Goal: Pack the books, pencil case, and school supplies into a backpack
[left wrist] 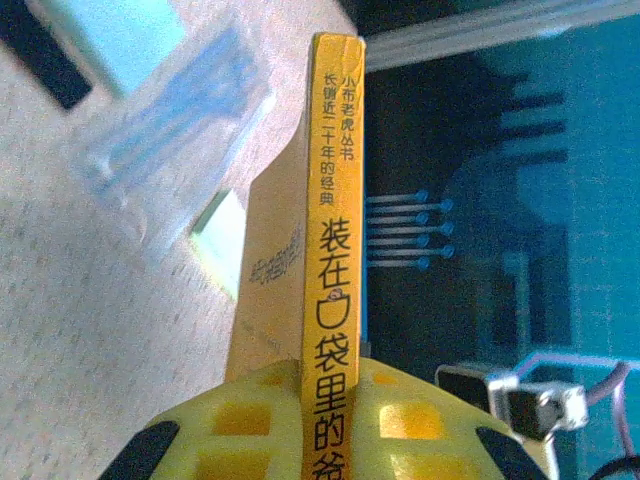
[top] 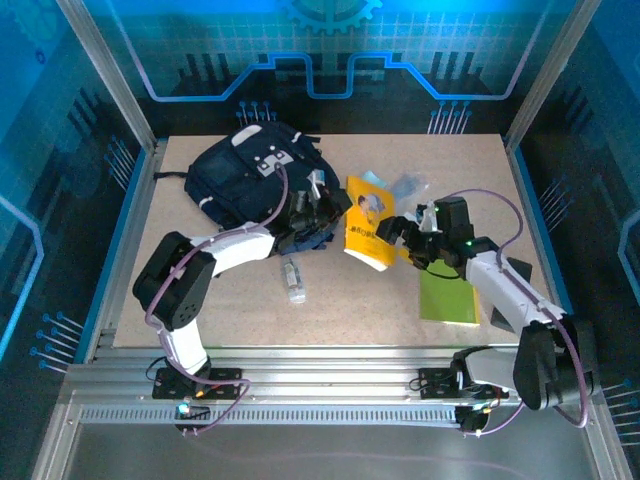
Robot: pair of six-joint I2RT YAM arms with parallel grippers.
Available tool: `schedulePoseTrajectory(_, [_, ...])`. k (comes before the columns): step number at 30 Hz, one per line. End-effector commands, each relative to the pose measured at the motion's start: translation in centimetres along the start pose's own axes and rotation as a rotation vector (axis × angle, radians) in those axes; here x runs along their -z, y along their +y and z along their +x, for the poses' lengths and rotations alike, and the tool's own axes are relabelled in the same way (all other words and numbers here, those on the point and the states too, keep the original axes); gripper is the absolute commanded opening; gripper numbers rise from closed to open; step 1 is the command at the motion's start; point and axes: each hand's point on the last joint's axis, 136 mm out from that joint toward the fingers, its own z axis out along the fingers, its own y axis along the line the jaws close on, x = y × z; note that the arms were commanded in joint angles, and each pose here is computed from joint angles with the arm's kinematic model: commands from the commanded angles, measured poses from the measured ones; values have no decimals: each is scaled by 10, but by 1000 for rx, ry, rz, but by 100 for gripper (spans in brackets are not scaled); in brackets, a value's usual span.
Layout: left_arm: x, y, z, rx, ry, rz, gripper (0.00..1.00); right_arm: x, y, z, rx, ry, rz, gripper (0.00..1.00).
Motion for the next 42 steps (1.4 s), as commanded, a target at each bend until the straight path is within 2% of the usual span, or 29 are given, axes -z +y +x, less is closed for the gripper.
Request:
schedulePoseTrajectory(1, [17,-29,-53,-37,-198,19,0,5,9,-3,-123,-37,-36,100])
schedulePoseTrajectory(7, [29,-30,-83,28,-367,36,0,-11,50,-9,-260,-130,-239,100])
schedulePoseTrajectory(10, [30,-30,-85,60,-412,63,0,-18,68,-11,-307,-183,-307,100])
schedulePoseTrajectory(14, [36,-35,-84,53,-474,68,0,-31,93,-5,-382,-178,-388,100])
schedulePoseTrajectory(23, [44,-38,-71,109,-503,132,0,-58,113,-21,-461,-228,-493,100])
schedulePoseTrajectory(26, [49,-39,-67,114,-502,137,0,-62,111,-27,-477,-255,-507,96])
schedulePoseTrajectory(28, [50,-35,-66,117,-499,121,0,-62,106,-31,-478,-288,-505,90])
schedulePoseTrajectory(29, [51,-33,-65,118,-497,120,0,-62,103,-33,-478,-304,-502,84])
schedulePoseTrajectory(34, [50,-23,-61,133,-491,113,0,-58,98,-40,-470,-346,-486,35])
schedulePoseTrajectory(36, [49,-19,-59,128,-483,102,0,-57,97,-40,-449,-349,-453,5])
schedulePoseTrajectory(37, [49,-19,-58,118,-478,98,0,-56,95,-41,-437,-349,-426,0])
schedulePoseTrajectory(40, [49,-13,-56,63,-448,50,1,-47,94,-46,-360,-373,-360,0])
schedulePoseTrajectory(42, [51,-8,-57,8,-414,8,22,-40,92,-51,-294,-380,-315,0])
